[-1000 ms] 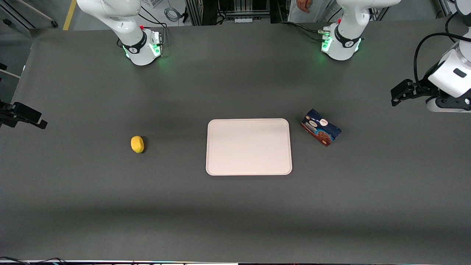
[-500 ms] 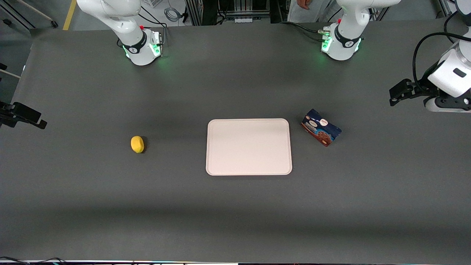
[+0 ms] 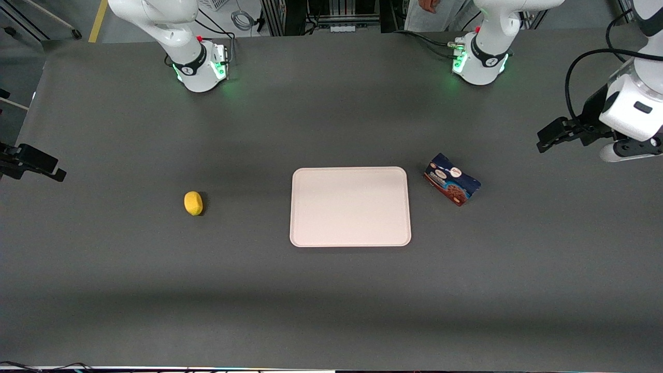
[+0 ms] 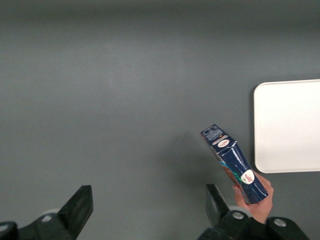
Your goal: Place cookie box on tray
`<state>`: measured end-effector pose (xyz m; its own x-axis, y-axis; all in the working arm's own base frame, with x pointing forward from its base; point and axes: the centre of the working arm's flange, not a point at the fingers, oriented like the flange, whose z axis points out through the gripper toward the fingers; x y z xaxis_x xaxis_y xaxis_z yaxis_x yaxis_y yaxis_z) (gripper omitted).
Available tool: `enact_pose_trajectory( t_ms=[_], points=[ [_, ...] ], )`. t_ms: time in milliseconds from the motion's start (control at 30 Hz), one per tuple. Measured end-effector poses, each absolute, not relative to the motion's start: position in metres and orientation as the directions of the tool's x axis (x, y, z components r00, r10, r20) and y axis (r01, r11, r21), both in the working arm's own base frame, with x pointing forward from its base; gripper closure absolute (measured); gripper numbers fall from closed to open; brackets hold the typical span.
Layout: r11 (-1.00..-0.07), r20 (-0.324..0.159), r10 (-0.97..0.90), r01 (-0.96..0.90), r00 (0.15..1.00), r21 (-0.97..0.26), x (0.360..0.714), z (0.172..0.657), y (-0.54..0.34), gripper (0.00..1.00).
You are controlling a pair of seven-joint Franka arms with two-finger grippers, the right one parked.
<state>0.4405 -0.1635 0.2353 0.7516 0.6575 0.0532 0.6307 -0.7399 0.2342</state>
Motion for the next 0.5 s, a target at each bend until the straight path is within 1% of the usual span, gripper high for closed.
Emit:
enact_pose_trajectory(
  t_ms=[67, 100, 167, 200, 333, 433, 467, 500],
  points=[
    [-0.748, 0.057, 0.649, 0.622, 0.759, 0.231, 0.4402, 0.2346, -0.1641, 0.02],
    [-0.751, 0.059, 0.645, 0.619, 0.762, 0.230, 0.4401, 0.2344, -0.1644, 0.05],
    [-0.755, 0.061, 0.641, 0.614, 0.765, 0.229, 0.4399, 0.2342, -0.1647, 0.15],
    [-0.757, 0.061, 0.639, 0.613, 0.766, 0.228, 0.4399, 0.2342, -0.1648, 0.19],
    [-0.758, 0.063, 0.637, 0.611, 0.768, 0.227, 0.4401, 0.2340, -0.1641, 0.41],
    [-0.762, 0.066, 0.633, 0.606, 0.771, 0.226, 0.4405, 0.2340, -0.1631, 0.54],
    [-0.764, 0.067, 0.631, 0.605, 0.773, 0.226, 0.4408, 0.2341, -0.1627, 0.63],
    [-0.766, 0.069, 0.629, 0.602, 0.774, 0.226, 0.4412, 0.2344, -0.1624, 0.68]
  ],
)
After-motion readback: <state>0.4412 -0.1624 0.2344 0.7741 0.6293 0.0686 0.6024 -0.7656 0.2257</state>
